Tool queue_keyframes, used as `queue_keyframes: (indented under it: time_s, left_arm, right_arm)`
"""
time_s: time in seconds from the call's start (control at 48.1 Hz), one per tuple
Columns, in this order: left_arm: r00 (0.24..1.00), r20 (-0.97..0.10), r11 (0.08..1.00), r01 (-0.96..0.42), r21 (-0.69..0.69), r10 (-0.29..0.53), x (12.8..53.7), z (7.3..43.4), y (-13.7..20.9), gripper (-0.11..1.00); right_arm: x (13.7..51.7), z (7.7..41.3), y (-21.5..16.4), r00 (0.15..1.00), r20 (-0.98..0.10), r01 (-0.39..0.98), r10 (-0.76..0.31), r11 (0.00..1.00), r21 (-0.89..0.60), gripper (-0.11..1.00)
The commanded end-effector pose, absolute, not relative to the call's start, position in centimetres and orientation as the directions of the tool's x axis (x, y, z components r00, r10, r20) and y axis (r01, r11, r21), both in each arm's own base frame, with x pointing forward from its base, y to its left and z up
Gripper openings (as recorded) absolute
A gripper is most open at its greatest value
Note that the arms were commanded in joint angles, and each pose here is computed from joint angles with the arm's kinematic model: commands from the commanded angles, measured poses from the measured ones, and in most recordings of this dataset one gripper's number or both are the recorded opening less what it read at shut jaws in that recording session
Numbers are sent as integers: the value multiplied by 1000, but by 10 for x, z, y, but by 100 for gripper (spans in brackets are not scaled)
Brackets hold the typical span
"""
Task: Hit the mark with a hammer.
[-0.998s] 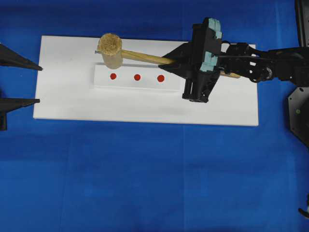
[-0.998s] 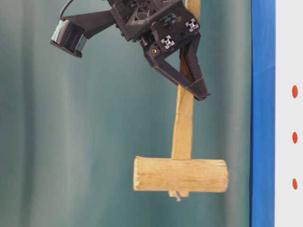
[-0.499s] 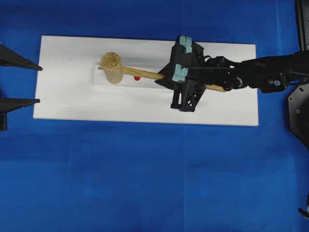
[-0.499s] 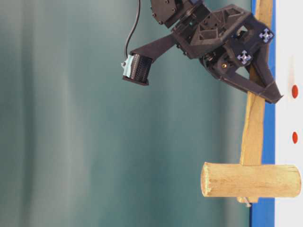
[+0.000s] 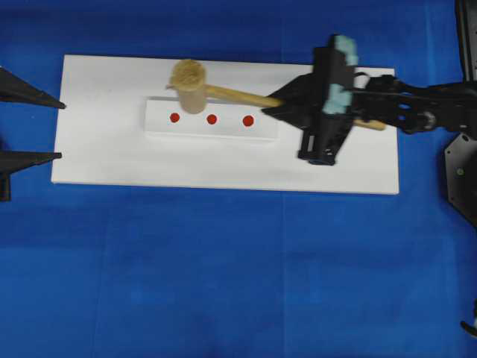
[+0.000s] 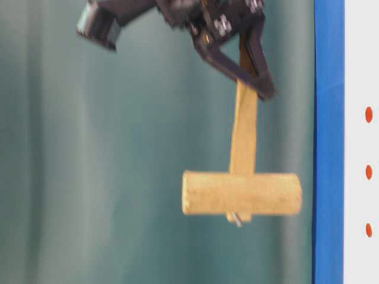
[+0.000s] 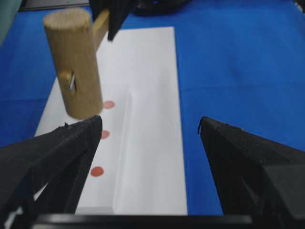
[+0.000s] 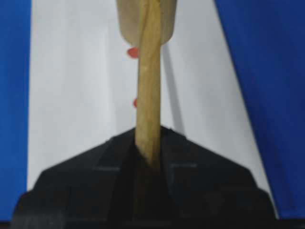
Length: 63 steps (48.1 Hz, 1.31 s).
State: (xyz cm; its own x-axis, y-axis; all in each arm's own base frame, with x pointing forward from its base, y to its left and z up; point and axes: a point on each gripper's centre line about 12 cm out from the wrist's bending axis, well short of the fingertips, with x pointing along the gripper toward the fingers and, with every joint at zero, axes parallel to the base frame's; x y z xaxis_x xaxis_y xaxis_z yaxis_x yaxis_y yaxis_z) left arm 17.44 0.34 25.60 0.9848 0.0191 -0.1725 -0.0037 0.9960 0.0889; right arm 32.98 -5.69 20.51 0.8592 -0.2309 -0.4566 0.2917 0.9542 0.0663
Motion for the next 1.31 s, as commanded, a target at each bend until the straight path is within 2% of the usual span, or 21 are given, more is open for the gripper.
queue_keyframes:
  time_s: [0.0, 0.291, 0.561, 0.748, 1.039, 1.288]
  left_arm:
    - [986, -163, 996, -7, 86, 21, 177, 259, 4, 80]
    - [986, -163, 996, -7, 86, 21, 177, 259, 4, 80]
    - [987, -162, 996, -7, 86, 21, 177, 259, 4, 80]
    - [987, -159, 996, -7, 86, 21, 176, 260, 4, 80]
    - [987, -159, 996, -7, 86, 21, 176, 260, 4, 80]
    - [987, -159, 996, -7, 86, 21, 176, 260, 4, 80]
  right_arm:
    - [322, 221, -56, 884, -396, 298, -249, 952, 67, 2]
    - [322, 212, -55, 875, -416, 300, -248, 952, 62, 2]
    - [331, 154, -57, 783, -573, 343, -241, 936, 75, 2]
    - [329, 164, -57, 800, -547, 343, -247, 936, 79, 2]
    - [299, 211, -50, 875, -418, 312, -242, 944, 107, 2]
    - [265, 213, -45, 890, -385, 308, -244, 945, 113, 2]
